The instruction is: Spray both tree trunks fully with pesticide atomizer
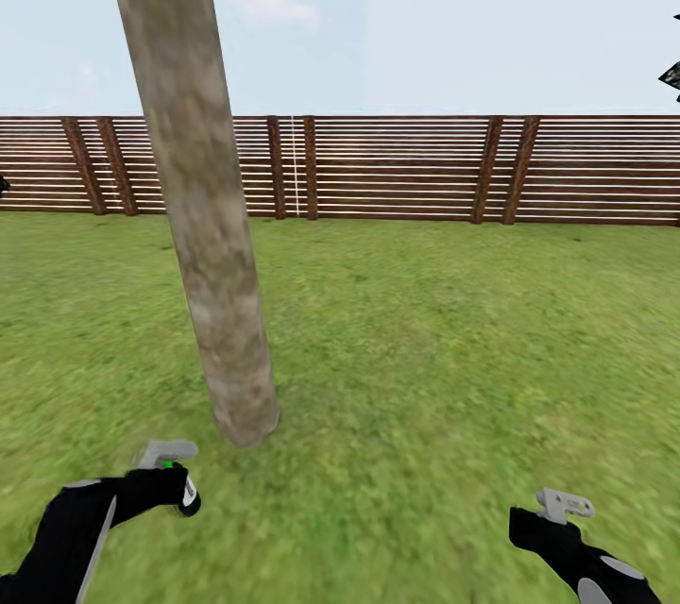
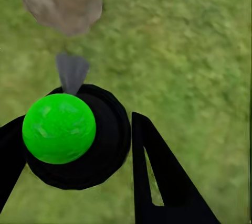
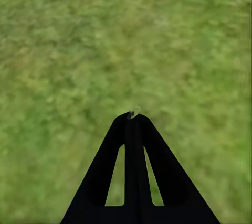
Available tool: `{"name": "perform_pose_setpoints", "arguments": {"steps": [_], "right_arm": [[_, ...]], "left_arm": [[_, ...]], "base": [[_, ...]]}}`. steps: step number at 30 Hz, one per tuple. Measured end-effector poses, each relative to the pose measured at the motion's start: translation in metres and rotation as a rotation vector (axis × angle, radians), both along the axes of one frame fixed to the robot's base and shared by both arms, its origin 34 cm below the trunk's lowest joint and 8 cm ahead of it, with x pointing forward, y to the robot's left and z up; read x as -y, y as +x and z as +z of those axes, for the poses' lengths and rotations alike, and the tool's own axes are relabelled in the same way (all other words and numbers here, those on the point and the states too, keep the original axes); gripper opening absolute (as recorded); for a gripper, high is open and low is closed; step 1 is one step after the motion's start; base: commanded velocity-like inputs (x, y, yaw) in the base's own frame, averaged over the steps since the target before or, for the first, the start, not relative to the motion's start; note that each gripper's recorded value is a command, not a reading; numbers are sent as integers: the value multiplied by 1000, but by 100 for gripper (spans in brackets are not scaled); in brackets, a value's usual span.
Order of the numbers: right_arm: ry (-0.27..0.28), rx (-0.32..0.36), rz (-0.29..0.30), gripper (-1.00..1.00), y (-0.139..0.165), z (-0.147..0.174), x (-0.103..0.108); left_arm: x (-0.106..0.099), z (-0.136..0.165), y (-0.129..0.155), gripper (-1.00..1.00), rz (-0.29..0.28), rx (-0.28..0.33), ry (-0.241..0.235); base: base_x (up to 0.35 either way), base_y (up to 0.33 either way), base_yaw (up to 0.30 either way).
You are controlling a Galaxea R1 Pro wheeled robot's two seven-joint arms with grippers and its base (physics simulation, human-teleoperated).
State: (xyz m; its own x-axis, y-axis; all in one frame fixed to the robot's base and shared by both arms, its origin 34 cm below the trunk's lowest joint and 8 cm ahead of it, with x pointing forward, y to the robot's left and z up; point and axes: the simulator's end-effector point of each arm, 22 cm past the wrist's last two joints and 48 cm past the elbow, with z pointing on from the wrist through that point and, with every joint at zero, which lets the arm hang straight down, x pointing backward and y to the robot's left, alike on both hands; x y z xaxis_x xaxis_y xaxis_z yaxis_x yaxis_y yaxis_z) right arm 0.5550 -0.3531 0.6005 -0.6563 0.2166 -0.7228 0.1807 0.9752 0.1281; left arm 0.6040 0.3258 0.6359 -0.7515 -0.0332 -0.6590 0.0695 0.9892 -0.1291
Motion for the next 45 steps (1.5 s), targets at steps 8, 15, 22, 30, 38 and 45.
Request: {"name": "perform_pose_setpoints", "arguments": {"steps": [8, 15, 22, 30, 38, 45], "right_arm": [[18, 2, -2, -100, 0, -1, -10], [25, 1, -4, -100, 0, -2, -14], [19, -14, 19, -100, -4, -8, -26], [15, -19, 26, -100, -5, -10, -31], [16, -19, 27, -100, -5, -10, -31], [15, -20, 26, -100, -5, -10, -31]], "left_arm": [[8, 39, 50, -100, 127, 41, 47], [55, 48, 74, -100, 61, -43, 112], [77, 67, 91, -100, 31, -49, 135], [83, 98, 114, -100, 30, 9, 134], [88, 113, 124, -100, 27, 36, 127], [90, 132, 134, -100, 28, 70, 123]], "base": [[0, 0, 0], [0, 0, 0], [0, 0, 0], [0, 0, 0], [0, 0, 0], [0, 0, 0]]}}
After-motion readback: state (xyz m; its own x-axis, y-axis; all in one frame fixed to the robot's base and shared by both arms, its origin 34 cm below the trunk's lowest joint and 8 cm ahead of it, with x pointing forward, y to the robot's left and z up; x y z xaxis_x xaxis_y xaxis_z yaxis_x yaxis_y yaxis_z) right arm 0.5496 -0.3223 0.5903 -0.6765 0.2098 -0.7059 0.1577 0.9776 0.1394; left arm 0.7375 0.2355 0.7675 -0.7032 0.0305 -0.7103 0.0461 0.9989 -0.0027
